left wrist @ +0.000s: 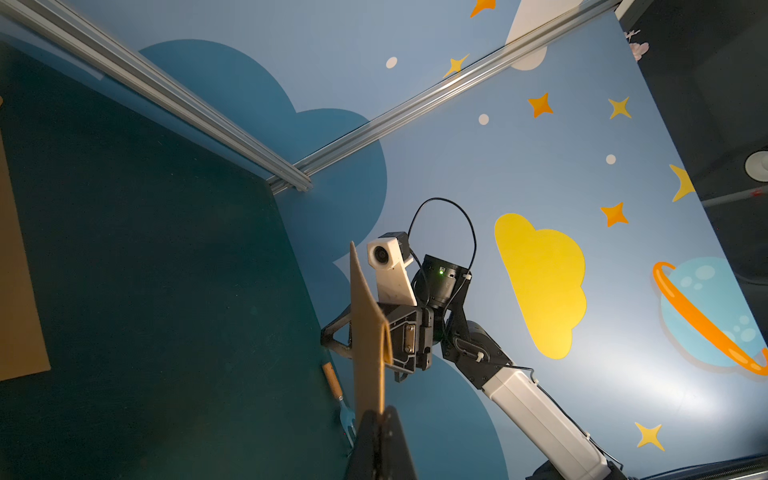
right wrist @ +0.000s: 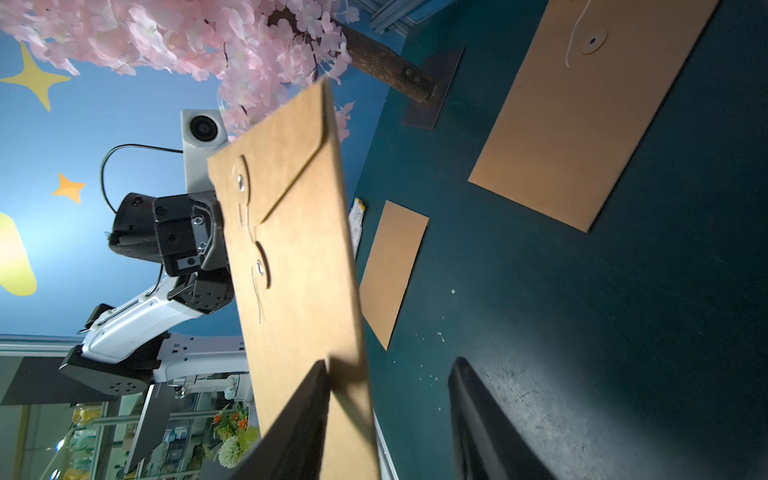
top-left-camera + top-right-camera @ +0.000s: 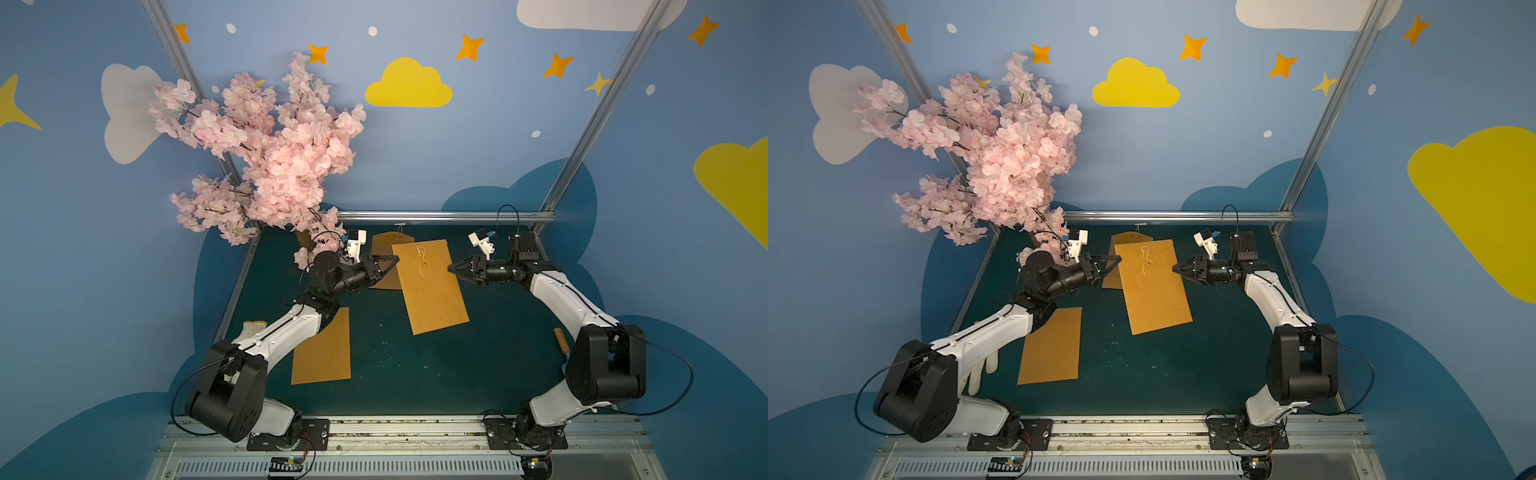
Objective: Open the file bag
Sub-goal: Pick up the file bag from the center of the board.
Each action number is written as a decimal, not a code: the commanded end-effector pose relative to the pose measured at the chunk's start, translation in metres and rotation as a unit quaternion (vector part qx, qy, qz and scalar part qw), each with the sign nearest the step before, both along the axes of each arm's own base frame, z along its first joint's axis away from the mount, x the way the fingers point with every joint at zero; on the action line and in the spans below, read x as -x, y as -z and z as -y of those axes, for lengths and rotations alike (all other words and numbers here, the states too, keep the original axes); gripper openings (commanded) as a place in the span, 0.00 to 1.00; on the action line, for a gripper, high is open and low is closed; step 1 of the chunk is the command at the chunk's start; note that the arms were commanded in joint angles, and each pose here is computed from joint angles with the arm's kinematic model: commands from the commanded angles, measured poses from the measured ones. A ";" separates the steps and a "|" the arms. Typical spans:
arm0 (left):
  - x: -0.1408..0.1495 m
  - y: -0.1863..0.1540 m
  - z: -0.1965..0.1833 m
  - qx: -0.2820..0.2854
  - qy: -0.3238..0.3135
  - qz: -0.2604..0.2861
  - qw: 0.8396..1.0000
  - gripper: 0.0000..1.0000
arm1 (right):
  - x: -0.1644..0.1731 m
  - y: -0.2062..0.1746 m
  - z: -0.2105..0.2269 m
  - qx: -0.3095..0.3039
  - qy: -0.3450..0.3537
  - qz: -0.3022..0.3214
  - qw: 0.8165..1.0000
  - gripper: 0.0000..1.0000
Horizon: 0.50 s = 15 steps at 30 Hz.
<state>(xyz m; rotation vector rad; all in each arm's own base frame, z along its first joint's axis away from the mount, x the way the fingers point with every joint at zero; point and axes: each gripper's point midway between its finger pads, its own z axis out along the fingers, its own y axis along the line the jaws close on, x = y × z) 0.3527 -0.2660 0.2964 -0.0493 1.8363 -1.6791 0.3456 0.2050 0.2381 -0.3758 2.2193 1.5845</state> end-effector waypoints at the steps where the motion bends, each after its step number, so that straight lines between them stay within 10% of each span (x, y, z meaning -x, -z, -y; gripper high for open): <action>1: -0.001 0.004 0.002 0.000 0.011 0.004 1.000 0.03 | 0.009 -0.010 -0.009 -0.034 -0.035 0.008 0.999 0.45; 10: -0.009 0.010 0.007 0.000 0.015 0.001 1.000 0.06 | 0.020 -0.009 -0.025 -0.041 -0.066 0.009 0.997 0.09; 15: -0.006 0.008 0.013 0.003 0.028 0.005 1.000 0.30 | 0.024 -0.014 -0.029 -0.041 -0.072 0.019 0.996 0.03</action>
